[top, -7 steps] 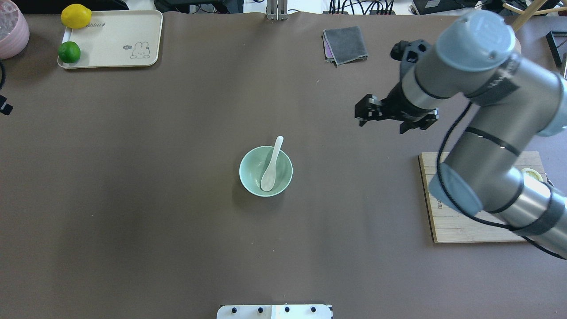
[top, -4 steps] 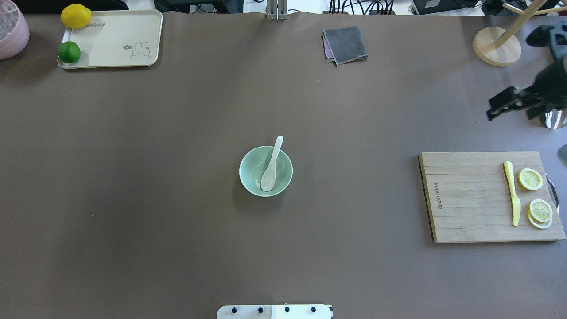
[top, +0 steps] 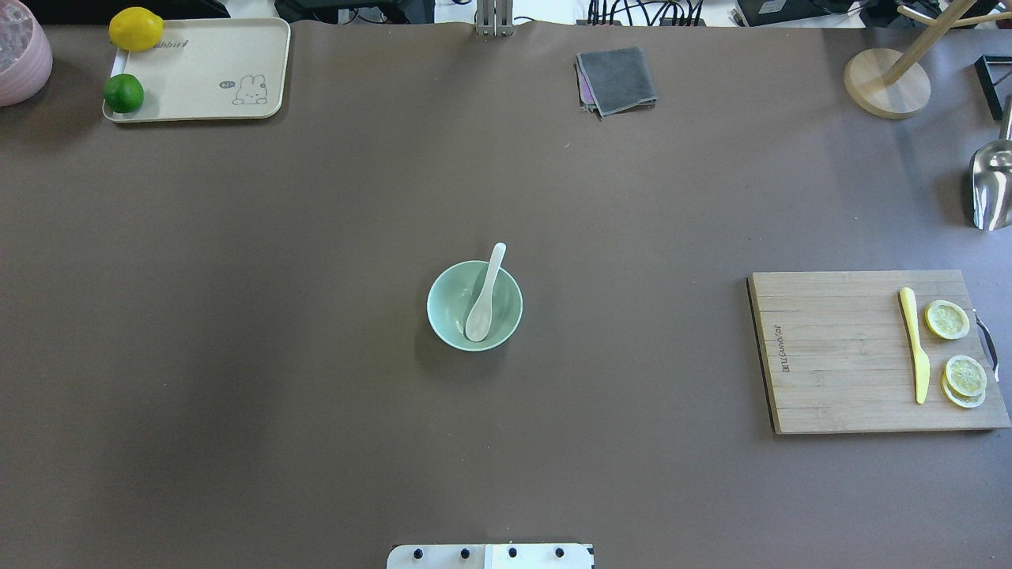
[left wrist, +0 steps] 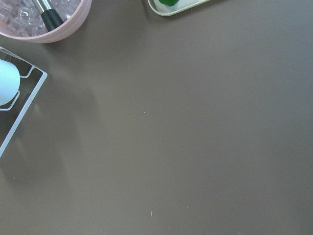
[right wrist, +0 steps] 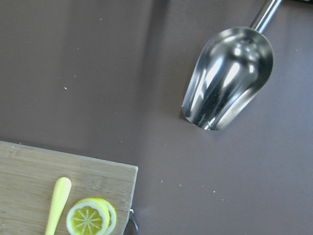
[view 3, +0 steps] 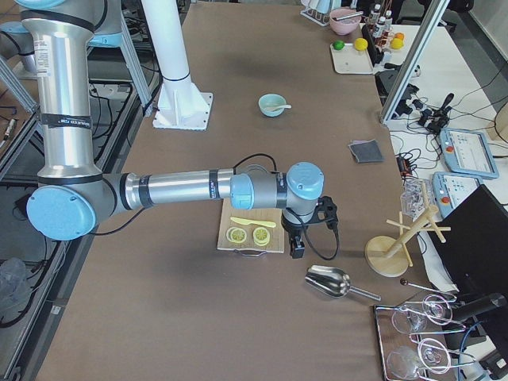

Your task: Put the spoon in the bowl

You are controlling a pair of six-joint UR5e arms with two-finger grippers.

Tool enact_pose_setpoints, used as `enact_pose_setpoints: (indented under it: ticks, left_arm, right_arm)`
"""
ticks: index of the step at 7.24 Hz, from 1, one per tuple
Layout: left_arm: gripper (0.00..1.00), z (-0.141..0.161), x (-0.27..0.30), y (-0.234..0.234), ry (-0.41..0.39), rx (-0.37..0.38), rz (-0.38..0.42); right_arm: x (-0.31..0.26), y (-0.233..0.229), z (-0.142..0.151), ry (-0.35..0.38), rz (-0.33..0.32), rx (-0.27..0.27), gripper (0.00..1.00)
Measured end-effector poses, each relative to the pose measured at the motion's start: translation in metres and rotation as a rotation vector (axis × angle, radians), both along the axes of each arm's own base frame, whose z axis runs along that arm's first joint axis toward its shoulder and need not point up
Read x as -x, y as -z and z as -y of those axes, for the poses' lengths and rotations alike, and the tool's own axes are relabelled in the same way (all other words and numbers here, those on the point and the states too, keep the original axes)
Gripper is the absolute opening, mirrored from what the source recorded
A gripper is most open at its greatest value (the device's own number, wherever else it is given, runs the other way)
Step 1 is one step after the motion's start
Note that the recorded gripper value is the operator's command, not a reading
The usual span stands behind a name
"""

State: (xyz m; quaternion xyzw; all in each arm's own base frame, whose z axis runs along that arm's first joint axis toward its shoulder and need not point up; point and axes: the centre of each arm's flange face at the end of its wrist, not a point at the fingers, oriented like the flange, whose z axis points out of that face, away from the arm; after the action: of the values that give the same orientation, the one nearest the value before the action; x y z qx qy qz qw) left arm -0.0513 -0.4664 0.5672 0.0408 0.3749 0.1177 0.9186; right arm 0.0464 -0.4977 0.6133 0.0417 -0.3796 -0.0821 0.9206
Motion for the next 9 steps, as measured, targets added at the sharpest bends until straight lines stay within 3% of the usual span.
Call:
enact_pose_setpoints:
  ticks: [4, 9]
  left_arm:
    - [0.98, -0.023, -0.001, -0.057, 0.011, 0.109, -0.045]
    - [0.98, -0.025, 0.019, -0.058, 0.057, 0.105, -0.054]
  right_arm:
    - [-0.024, -0.026, -0.014, -0.021, -0.002, 0.016, 1.0]
    - [-0.024, -0.035, -0.03, -0.03, 0.005, 0.041, 1.0]
